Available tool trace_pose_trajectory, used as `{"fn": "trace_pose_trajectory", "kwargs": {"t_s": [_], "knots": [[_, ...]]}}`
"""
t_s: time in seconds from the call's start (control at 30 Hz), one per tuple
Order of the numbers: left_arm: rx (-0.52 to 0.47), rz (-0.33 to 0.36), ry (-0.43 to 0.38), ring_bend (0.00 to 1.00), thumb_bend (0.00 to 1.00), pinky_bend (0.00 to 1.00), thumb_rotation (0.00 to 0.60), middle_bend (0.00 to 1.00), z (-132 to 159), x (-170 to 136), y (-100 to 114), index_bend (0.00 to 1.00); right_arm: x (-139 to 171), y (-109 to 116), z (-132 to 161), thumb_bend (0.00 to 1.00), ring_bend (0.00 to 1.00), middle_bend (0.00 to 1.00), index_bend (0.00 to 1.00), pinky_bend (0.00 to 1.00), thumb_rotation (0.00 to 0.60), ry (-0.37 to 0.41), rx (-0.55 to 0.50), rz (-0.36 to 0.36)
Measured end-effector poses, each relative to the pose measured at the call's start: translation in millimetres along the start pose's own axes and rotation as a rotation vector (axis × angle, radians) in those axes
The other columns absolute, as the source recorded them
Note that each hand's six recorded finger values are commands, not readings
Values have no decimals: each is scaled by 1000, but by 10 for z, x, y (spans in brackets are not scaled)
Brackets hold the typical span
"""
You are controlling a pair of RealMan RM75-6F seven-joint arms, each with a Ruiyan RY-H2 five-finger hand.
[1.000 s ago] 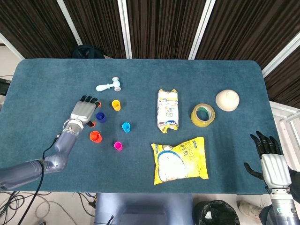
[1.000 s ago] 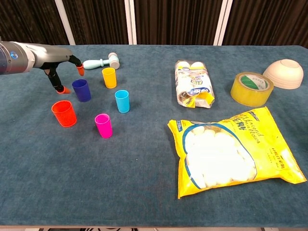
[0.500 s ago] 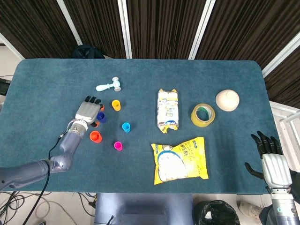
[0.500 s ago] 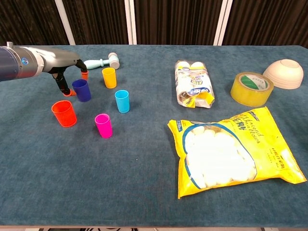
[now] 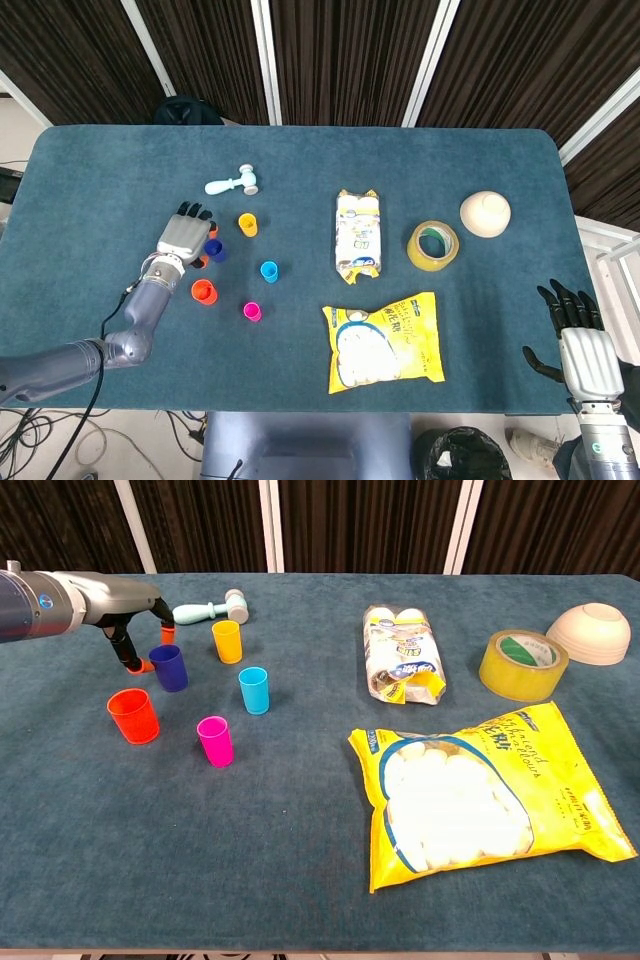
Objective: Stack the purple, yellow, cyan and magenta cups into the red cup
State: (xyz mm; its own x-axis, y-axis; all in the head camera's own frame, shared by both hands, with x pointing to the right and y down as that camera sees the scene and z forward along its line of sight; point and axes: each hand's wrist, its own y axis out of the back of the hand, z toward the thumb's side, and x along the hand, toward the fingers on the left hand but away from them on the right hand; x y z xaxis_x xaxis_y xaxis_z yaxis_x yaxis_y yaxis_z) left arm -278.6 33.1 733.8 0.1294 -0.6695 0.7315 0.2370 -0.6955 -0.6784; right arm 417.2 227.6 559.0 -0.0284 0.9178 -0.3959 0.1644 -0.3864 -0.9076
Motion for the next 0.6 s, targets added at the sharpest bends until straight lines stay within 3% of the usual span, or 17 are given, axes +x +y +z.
{"fn": "trace_pose_trajectory", "kwargs": {"t_s": [0.13,0.3,0.6], "knots": [[6,-5,3,0,295,0,600,158,-8,-2,-14,326,-4,8,-13,325,96,44,106,3,600,-5,-4,-1],[16,3,5,0,295,0,600,158,11,12,-9,305,-5,13,-17,324,96,44,106,2,600,-5,-6,-1],[27,12,-15,0,321,0,600,163,104,17,24,400,-8,13,-20,324,96,44,106,3,600,-6,-7,0]]}}
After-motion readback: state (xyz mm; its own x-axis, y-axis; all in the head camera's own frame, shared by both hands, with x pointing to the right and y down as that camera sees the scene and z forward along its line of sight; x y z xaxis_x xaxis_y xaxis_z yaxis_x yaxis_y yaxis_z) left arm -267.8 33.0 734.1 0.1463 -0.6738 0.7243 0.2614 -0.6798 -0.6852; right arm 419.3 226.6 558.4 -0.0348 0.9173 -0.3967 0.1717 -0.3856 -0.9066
